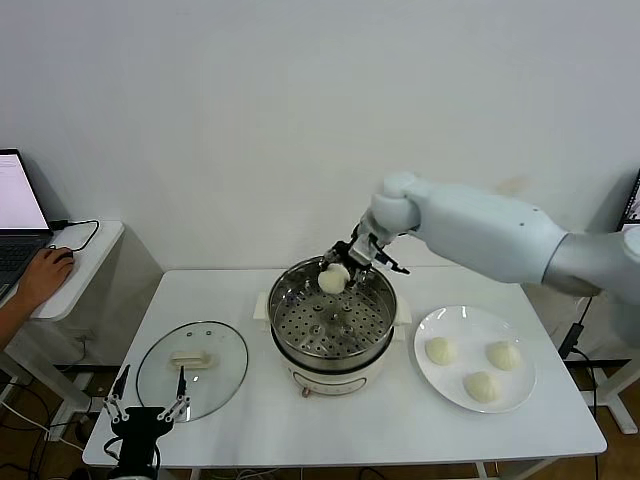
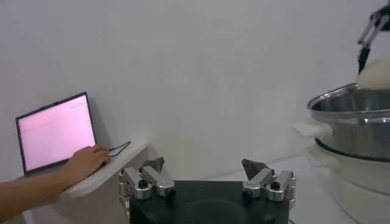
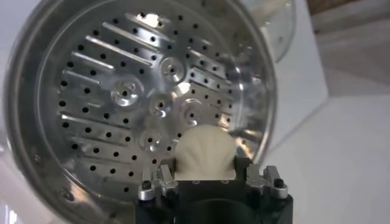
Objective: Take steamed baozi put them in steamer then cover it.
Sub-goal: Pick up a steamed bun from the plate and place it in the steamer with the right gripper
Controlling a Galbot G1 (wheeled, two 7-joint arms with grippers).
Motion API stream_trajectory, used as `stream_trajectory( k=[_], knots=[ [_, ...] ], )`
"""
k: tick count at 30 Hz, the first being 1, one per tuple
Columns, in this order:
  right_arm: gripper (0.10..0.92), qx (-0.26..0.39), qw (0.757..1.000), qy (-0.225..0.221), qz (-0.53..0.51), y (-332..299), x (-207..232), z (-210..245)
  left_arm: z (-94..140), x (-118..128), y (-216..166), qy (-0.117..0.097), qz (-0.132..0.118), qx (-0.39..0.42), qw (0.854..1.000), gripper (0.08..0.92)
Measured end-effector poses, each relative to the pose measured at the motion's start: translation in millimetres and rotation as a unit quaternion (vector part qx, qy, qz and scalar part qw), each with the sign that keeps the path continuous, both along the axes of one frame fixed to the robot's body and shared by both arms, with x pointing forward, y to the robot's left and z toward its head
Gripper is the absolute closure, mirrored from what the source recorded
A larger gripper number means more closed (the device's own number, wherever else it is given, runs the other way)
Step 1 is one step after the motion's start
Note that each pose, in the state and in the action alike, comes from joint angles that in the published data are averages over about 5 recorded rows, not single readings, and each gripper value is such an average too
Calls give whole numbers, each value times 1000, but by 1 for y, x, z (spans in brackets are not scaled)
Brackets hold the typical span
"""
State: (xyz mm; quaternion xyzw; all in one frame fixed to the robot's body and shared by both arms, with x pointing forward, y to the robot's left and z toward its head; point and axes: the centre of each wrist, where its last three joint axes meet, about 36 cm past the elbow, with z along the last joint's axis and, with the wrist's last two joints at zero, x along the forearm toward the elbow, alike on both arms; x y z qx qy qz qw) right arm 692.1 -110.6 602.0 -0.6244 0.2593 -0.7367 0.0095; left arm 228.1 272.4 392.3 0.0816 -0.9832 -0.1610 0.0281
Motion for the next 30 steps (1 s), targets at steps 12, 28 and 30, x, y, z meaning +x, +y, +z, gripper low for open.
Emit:
stream_trajectory(
  k=[12, 28, 30],
  knots=[
    [414, -32, 998, -19, 43, 11, 13, -19, 0, -1, 0, -3, 1, 0, 1000, 177],
    [200, -19, 999, -25, 26, 6, 10, 12, 4, -1, -2, -11, -1, -4, 1000, 177],
    [200, -12, 1000, -25, -2, 0, 6, 26, 5, -1, -1, -13, -2, -3, 1000, 177]
  ],
)
